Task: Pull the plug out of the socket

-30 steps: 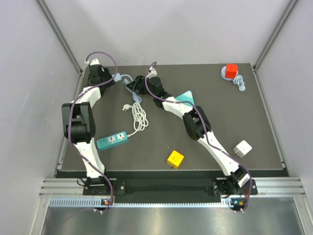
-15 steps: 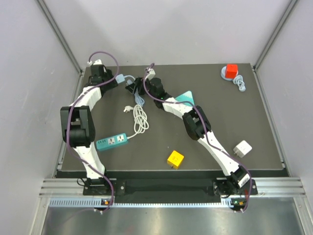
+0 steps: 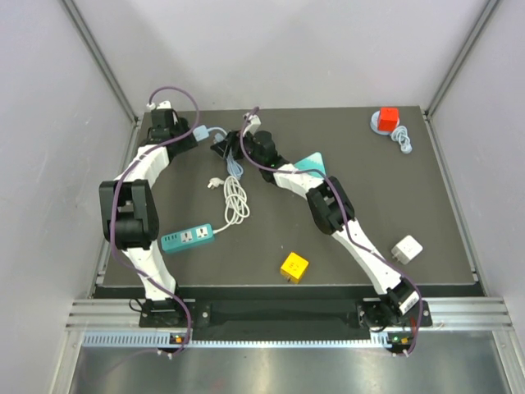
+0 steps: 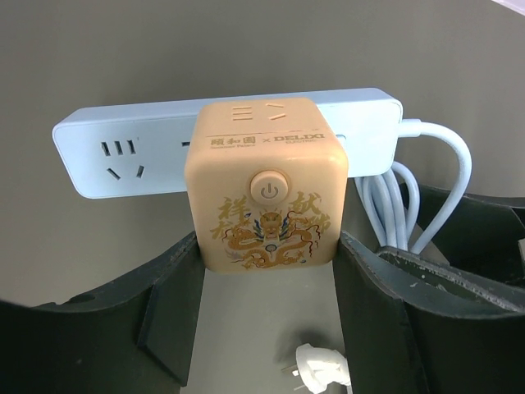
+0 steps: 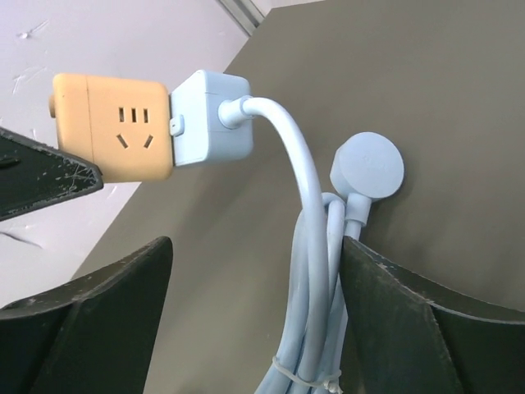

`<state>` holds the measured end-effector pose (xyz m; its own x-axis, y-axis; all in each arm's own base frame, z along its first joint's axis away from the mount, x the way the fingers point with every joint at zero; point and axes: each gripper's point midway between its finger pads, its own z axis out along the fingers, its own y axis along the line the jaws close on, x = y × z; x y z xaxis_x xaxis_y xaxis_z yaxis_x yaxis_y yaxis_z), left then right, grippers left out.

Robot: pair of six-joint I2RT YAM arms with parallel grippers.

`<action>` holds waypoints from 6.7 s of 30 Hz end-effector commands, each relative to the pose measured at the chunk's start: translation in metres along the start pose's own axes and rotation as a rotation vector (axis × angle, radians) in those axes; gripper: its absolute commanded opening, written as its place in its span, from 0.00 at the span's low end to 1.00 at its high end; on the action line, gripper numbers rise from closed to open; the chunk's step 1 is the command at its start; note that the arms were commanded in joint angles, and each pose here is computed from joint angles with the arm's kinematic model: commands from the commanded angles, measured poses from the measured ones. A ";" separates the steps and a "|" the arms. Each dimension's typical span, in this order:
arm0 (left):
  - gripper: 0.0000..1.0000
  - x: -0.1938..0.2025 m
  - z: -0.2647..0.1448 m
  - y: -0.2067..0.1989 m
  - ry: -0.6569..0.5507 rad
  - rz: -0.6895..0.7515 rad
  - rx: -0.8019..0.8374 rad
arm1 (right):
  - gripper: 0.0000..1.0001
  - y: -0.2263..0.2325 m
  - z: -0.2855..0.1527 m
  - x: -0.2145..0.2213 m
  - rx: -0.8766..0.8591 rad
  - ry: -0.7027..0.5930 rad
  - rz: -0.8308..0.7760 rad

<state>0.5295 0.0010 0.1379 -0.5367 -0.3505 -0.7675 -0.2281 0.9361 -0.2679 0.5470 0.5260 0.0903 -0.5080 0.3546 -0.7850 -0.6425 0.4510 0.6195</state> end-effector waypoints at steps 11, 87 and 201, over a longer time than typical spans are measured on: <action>0.00 -0.022 -0.020 -0.004 0.016 0.023 -0.031 | 0.95 0.101 -0.034 -0.117 -0.088 -0.131 -0.239; 0.00 0.030 -0.063 -0.050 0.295 -0.132 0.200 | 0.04 0.023 0.018 0.056 0.106 0.011 0.388; 0.81 0.019 -0.043 -0.023 0.173 -0.168 0.083 | 0.00 0.090 -0.024 -0.007 -0.225 -0.179 0.404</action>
<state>0.4678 -0.0288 0.1402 -0.6823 -0.4862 -0.5460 -0.2961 0.8666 -0.4017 0.4885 0.5400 0.1057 -0.6703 0.5882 -0.4525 -0.4420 0.1734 0.8801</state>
